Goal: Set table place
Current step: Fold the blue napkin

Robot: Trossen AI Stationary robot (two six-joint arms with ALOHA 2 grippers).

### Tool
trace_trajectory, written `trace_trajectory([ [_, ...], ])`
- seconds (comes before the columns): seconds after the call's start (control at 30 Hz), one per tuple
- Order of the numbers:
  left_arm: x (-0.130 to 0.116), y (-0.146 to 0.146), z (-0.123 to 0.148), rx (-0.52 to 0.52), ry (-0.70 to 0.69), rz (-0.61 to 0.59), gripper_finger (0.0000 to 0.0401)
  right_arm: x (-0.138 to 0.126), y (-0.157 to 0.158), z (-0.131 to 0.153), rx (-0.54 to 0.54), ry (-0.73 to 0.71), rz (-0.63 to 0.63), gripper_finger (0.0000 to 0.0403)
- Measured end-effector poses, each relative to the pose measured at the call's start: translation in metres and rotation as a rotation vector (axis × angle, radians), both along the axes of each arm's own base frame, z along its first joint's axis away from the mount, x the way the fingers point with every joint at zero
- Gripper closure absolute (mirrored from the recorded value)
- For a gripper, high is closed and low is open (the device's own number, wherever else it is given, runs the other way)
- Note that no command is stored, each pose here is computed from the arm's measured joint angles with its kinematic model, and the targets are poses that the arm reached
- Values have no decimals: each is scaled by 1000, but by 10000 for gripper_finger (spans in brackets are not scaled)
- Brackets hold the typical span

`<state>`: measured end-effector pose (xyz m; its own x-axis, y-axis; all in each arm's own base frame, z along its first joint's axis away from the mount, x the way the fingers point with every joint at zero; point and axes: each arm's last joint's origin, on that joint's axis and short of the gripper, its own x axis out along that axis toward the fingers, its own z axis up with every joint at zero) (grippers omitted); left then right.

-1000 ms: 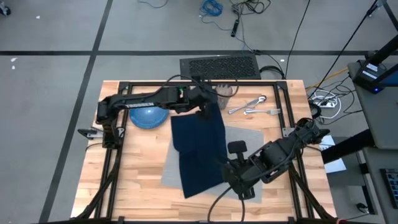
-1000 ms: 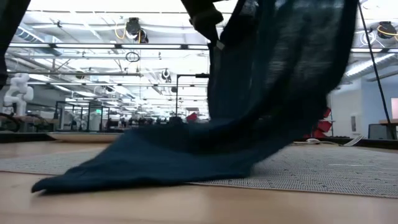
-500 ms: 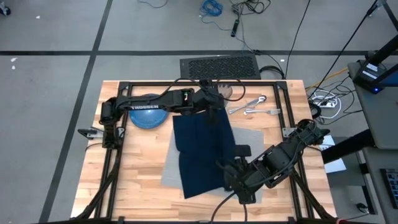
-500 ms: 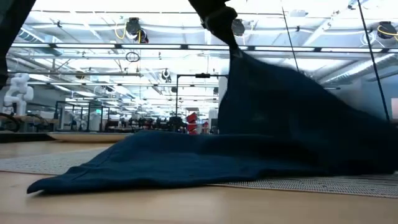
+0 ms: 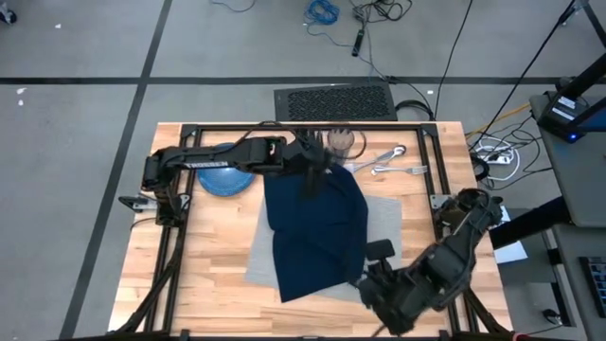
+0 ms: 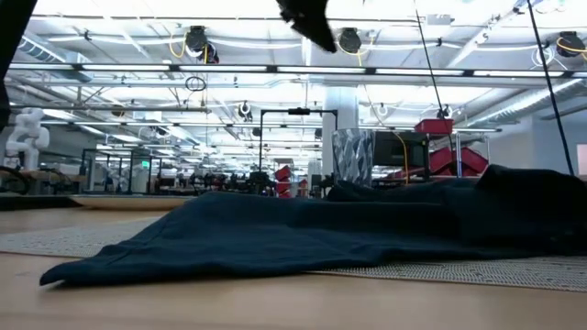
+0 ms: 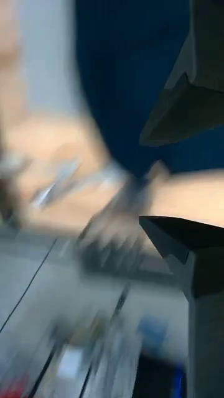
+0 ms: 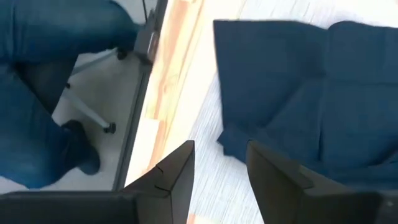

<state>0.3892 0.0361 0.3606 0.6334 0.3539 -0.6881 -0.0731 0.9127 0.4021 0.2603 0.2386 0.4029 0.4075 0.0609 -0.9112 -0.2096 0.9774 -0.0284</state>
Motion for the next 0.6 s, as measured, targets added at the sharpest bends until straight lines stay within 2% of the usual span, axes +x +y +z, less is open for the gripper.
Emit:
trace_trajectory([
  [0.07,-10,-13,-8,-132,110,-36,220,-4,7,-6,-18,16,18,274],
  [0.13,-15,-33,-16,-207,194,-76,221,-7,12,-17,-49,45,35,275],
  [0.23,-24,-73,-28,-199,310,-158,232,-9,17,-36,-100,103,35,275],
  [0.33,-30,-113,-39,-165,331,-213,250,-10,19,-57,-148,154,17,275],
  [0.47,-44,-152,-59,-93,366,-198,268,-10,26,-82,-175,179,27,275],
  [0.6,-56,-175,-92,-97,394,-177,271,-15,28,-101,-186,184,37,275],
])
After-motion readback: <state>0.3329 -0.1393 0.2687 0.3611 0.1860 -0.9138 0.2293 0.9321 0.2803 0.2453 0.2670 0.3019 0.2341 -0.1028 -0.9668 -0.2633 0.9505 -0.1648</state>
